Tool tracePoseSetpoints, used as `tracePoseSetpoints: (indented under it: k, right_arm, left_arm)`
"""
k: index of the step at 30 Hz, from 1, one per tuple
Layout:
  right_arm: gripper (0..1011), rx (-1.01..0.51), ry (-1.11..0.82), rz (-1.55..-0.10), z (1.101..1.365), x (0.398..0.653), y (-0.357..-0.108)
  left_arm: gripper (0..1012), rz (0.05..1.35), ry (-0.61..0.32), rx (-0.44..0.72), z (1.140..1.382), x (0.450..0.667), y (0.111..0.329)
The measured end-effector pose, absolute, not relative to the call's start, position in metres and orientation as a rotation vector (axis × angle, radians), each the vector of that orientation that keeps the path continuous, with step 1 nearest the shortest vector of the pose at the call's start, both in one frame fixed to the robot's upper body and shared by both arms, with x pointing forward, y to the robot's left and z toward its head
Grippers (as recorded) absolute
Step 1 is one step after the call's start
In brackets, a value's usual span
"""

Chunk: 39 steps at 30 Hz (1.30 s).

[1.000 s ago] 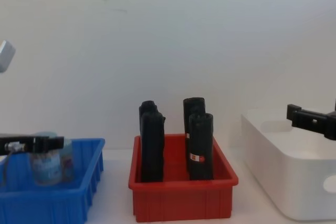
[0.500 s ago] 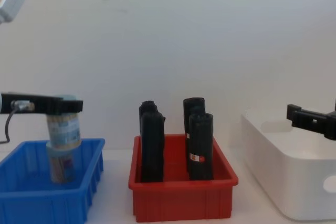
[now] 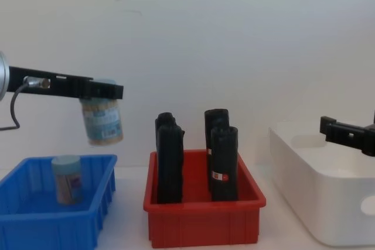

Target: Pick the cotton swabs from the blue box and place them into the white box.

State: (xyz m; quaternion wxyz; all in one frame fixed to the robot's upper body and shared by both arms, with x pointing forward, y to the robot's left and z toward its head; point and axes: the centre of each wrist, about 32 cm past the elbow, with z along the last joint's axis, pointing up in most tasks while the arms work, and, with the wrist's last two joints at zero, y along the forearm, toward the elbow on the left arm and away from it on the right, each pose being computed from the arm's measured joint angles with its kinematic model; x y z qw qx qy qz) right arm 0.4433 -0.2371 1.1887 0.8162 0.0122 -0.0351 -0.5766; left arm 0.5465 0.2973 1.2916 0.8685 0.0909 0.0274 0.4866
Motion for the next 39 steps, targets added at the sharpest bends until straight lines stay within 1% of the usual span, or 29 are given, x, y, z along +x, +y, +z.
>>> tracePoseSetpoints:
  k: [5, 14, 24, 30, 39]
  right_arm:
    - [1002, 0.026, -0.075, -1.230, 1.189, 0.443, -0.237]
    - [1002, 0.026, -0.075, -1.230, 1.189, 0.443, -0.237]
    - [1002, 0.026, -0.075, -1.229, 1.189, 0.443, -0.237]
    - [1002, 0.022, -0.079, -1.209, 1.189, 0.444, -0.236]
    - [1001, -0.002, -0.087, -1.131, 1.193, 0.447, -0.229]
  left_arm:
    - [668, 0.934, 0.057, 0.185, 1.300, 0.546, 0.293]
    - [668, 0.798, 0.058, 0.177, 1.309, 0.549, 0.284]
    - [668, 0.624, 0.066, 0.172, 1.312, 0.560, 0.267]
    - [668, 0.553, 0.070, 0.171, 1.313, 0.566, 0.258]
    - [668, 0.497, 0.073, 0.170, 1.314, 0.570, 0.250]
